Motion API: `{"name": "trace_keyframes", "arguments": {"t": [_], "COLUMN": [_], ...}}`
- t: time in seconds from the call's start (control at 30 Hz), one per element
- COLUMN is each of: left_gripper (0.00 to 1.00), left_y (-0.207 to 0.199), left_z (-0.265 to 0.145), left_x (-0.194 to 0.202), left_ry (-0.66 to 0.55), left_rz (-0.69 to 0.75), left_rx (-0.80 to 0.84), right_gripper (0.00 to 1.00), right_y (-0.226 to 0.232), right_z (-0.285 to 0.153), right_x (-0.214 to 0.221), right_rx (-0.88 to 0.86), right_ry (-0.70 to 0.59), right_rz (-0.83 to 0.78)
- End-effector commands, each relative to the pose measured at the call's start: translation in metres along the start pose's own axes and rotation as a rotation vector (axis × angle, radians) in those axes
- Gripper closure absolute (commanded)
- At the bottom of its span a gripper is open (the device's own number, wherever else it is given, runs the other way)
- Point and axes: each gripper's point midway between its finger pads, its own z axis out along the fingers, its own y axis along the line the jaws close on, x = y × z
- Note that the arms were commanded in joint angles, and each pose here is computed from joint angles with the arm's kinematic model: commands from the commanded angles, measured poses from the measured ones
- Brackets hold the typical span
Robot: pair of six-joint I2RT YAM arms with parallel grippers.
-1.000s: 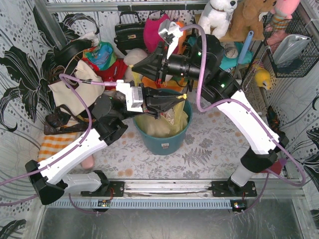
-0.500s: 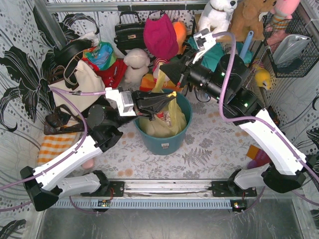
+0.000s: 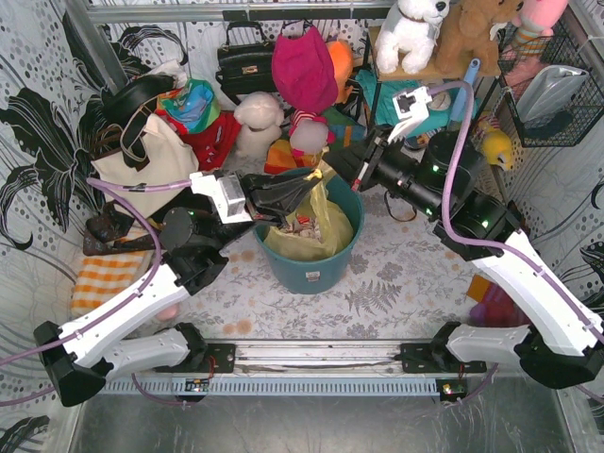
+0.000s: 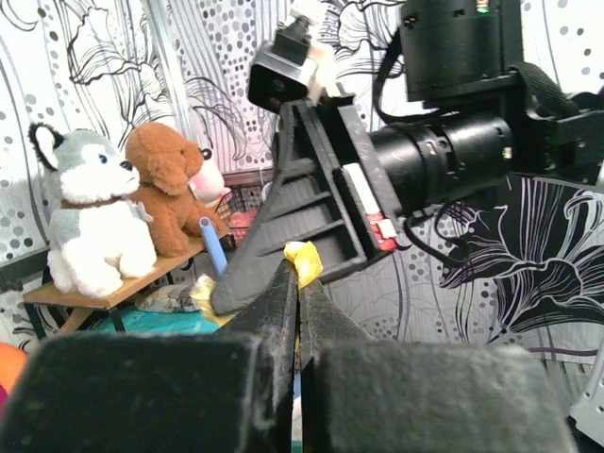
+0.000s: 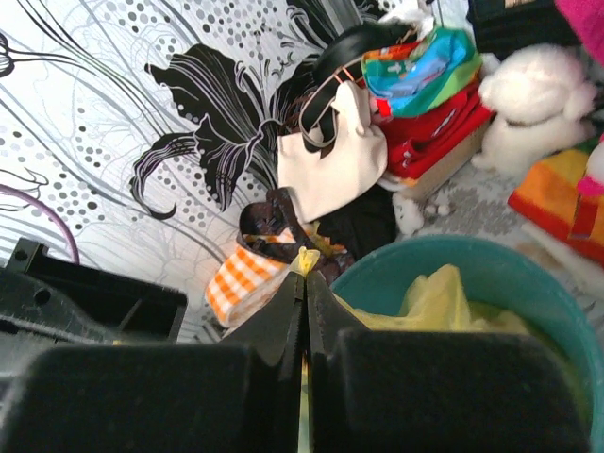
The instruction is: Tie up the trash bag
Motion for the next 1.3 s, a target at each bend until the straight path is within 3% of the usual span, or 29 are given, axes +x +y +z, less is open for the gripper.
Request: {"name": "trace_keyframes", "arguments": {"t": [0.0, 0.13, 0.33, 0.6, 1.0, 1.27], "left_gripper": [0.98, 0.98, 0.98, 0.98, 0.97, 0.98], "left_y": [0.012, 0.016, 0.012, -0.031, -0.051, -0.037], "left_z": [-0.004, -0.005, -0.004, 0.005, 0.035, 0.045], "left_x": [-0.010, -0.004, -0.006, -0.016, -0.022, 0.008], "left_ry": [-0.045, -0.030, -0.040, -0.035, -0.003, 0.076], "left_rz": [0.039, 0.038, 0.029, -0.004, 0.008, 0.029], "left_rx": [-0.068, -0.086, -0.063, 0.202, 0.407, 0.357], "right_gripper": [1.00, 1.00, 1.00, 1.00, 1.00, 1.00], "right_y": [0.008, 0.008, 0.005, 0.035, 0.090, 0.095], "right_z": [-0.015, -0.022, -0.026, 0.011, 0.068, 0.075], "right_x": [0.006, 0.011, 0.006, -0.045, -0.051, -0.042], "right_rx": [-0.037, -0.044, -0.040, -0.112, -0.333, -0.358], "right_ry": [-0.002, -0.016, -0.056, -0.130, 0.009, 0.070], "right_rz": [0.114, 0.187, 0.169, 0.037, 0.020, 0.011]}}
